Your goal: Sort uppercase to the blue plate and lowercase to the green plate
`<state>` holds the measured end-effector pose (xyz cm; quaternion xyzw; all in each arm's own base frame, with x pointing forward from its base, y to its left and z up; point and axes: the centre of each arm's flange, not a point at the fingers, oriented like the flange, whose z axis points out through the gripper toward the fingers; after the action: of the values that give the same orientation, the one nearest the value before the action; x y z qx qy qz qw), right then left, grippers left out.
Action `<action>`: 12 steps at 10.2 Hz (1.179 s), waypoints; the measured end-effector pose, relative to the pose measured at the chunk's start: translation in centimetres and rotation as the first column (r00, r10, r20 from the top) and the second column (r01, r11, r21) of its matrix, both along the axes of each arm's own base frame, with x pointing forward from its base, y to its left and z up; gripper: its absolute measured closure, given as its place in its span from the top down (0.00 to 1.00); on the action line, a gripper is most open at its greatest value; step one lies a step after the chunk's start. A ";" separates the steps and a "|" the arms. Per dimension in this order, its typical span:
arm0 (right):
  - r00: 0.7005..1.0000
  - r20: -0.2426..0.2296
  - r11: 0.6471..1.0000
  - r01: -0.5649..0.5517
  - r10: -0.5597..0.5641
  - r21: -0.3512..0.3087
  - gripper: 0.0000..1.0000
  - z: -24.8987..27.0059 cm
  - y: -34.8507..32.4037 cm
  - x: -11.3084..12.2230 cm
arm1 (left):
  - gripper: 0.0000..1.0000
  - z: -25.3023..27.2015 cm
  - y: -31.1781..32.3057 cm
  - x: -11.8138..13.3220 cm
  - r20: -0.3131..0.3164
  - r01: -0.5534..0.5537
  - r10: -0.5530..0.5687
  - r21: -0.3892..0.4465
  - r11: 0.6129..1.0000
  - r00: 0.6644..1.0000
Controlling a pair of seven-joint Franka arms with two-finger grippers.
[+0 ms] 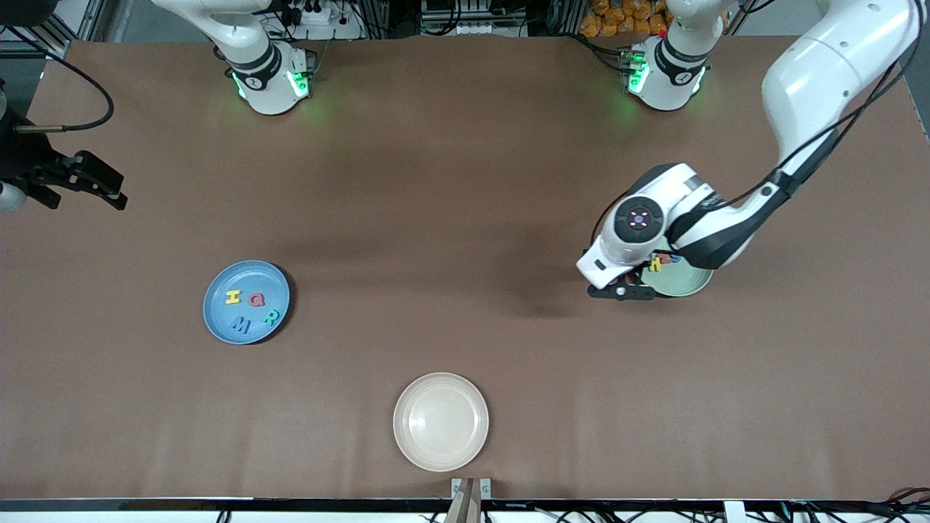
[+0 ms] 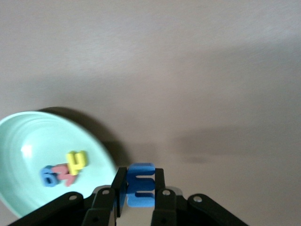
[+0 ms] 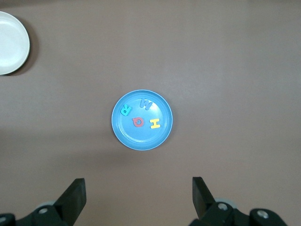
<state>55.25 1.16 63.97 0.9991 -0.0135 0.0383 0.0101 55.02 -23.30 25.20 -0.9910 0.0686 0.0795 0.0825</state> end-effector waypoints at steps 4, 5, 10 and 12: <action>1.000 -0.016 1.000 0.000 0.000 0.001 1.00 0.8 0.0 -0.1 | 0.27 -0.7 7.6 -0.9 -0.086 0.030 -0.031 -0.016 0.999 0.996; 1.000 -0.018 1.000 -0.001 0.001 0.001 1.00 0.6 0.1 0.0 | 0.27 -1.2 8.9 -1.3 -0.103 0.021 -0.023 -0.016 1.000 0.994; 1.000 -0.011 1.000 -0.002 0.002 0.001 1.00 1.0 0.2 0.0 | 0.66 -1.1 11.9 -1.5 -0.107 -0.024 0.021 -0.028 0.999 0.994; 1.000 -0.010 1.000 -0.006 0.006 0.001 1.00 1.1 0.4 0.0 | 0.90 2.9 12.2 -0.3 -0.038 -0.038 0.035 -0.071 0.997 0.999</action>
<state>55.28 1.53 65.05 0.9993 -0.0104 0.0333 0.0095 54.77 -11.12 28.10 -0.9928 0.0547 0.0967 0.0444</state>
